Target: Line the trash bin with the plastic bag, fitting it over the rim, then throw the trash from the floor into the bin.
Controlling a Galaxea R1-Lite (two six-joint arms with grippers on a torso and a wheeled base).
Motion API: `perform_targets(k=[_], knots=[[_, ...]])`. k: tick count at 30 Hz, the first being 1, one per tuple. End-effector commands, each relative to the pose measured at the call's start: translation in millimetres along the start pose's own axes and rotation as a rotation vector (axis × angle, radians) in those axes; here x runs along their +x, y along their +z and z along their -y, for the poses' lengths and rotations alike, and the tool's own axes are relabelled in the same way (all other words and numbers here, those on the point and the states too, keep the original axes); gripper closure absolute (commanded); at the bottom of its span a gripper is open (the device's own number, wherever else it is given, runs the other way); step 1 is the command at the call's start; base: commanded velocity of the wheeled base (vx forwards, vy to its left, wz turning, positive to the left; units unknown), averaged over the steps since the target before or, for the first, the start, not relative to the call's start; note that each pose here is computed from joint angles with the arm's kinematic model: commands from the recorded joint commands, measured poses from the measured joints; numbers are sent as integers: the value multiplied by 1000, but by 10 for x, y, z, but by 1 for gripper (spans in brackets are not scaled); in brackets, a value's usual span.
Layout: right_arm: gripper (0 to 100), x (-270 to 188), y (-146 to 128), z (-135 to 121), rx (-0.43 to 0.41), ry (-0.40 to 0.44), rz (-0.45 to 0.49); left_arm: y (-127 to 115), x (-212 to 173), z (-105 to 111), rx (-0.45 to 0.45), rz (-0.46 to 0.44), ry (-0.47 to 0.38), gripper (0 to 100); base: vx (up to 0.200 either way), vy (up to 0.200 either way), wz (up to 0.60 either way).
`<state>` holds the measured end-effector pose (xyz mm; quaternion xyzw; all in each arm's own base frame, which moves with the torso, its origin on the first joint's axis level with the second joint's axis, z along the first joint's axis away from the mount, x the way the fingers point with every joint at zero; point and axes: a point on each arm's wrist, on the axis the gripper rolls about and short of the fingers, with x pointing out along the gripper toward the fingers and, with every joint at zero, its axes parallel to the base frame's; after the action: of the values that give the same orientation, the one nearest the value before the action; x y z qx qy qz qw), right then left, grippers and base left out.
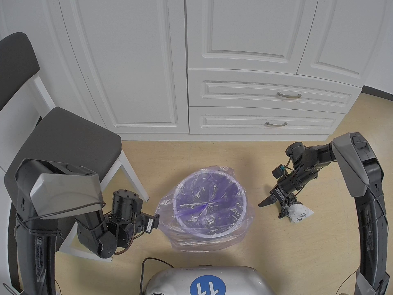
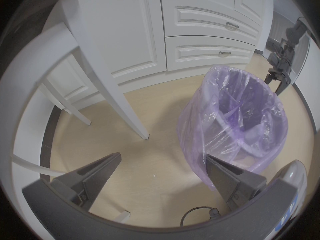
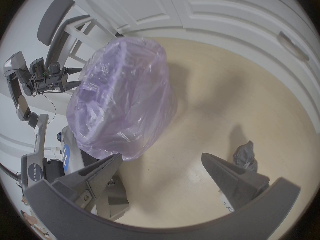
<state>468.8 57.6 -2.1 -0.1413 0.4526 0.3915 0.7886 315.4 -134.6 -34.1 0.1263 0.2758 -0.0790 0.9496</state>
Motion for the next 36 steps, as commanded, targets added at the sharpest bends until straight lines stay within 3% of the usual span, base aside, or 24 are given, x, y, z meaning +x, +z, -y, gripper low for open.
perform_targets(k=[1, 5, 12, 16, 19, 24, 31, 36], knots=[[0, -370, 101, -12, -17, -50, 63, 173, -294, -92, 18, 51, -3, 0, 0, 0, 0], [0, -708, 185, -93, -32, -123, 169, 340, -532, -132, 15, 113, -6, 0, 0, 0, 0], [0, -838, 366, -342, 24, -223, 359, 498, -835, -111, 12, 189, -33, 0, 0, 0, 0], [0, -821, 380, -435, 6, -294, 420, 555, -952, -77, 16, 222, -53, 0, -50, 0, 0], [0, -782, 376, -512, -21, -300, 454, 598, -1031, -52, 17, 247, -66, 0, -200, 0, 0], [0, -649, 370, -583, -38, -302, 453, 618, -1061, -53, 14, 258, -68, 0, -200, 0, 0], [0, -399, 332, -461, -21, -345, 422, 624, -1026, -41, 9, 259, -69, 0, -200, 0, 0], [0, -247, 269, -386, -17, -341, 395, 634, -983, -25, -12, 310, -67, 0, -80, 0, 0]])
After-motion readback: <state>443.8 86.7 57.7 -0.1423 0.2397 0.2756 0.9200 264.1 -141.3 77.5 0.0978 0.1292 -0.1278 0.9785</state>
